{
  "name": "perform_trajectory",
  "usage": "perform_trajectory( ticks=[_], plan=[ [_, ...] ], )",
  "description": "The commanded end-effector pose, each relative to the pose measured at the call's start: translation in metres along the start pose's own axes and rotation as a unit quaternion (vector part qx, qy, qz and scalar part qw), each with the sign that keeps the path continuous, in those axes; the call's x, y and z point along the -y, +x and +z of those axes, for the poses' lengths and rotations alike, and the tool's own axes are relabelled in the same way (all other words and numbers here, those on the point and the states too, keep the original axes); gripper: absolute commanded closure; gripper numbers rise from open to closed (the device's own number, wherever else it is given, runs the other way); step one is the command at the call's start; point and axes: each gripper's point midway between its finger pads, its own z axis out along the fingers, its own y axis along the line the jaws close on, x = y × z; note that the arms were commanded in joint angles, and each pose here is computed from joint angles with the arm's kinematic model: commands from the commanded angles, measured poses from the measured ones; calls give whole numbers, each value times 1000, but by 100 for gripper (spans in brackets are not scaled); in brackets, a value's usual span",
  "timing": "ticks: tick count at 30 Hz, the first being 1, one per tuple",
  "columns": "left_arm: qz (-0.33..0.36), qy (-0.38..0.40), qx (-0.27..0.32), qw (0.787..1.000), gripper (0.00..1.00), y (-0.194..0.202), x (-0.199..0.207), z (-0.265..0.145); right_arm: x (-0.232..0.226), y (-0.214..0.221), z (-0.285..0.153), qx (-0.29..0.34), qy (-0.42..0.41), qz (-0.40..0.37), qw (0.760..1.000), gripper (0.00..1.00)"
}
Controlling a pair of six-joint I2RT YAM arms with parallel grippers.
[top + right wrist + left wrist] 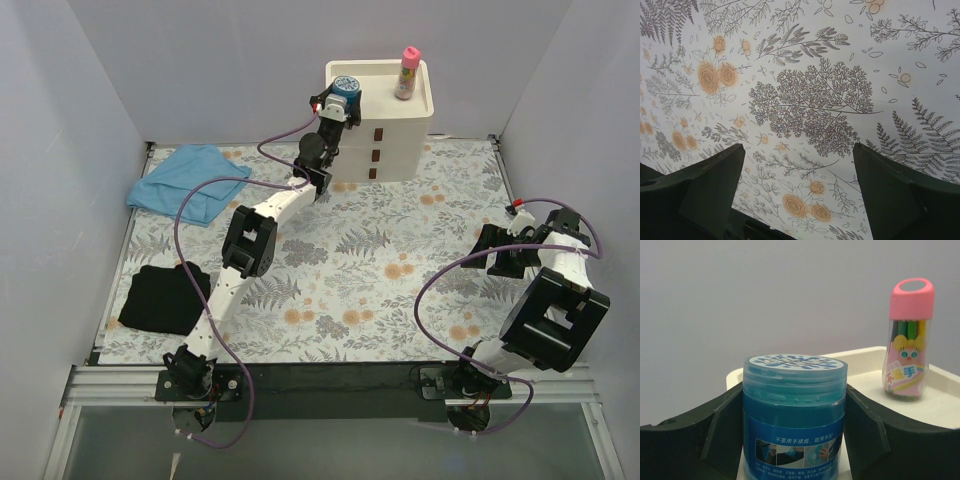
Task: Sort the stationery into containers
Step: Place the stationery in the storage box.
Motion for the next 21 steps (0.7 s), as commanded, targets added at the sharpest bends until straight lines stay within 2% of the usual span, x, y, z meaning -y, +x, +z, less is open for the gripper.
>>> perform_trajectory(
  ticks=[1, 10, 13, 14, 15, 21],
  plan=[
    [-9, 7, 30, 999, 85, -24, 4, 9, 3, -3, 0, 7, 3, -2, 1000, 2],
    [-12, 16, 32, 999, 53, -20, 8, 9, 3, -4, 0, 7, 5, -2, 1000, 2],
    [-8, 19, 45, 999, 47, -28, 9, 11, 3, -4, -1, 8, 6, -3, 1000, 2],
    [-7, 19, 50, 999, 37, -30, 8, 12, 3, -3, -1, 8, 6, -3, 1000, 2],
    [1, 19, 54, 998, 34, -33, 7, 13, 3, -3, -1, 8, 6, -3, 1000, 2],
    [17, 39, 78, 996, 31, -55, 9, 17, 2, -2, -2, 8, 7, -4, 1000, 2]
  ],
)
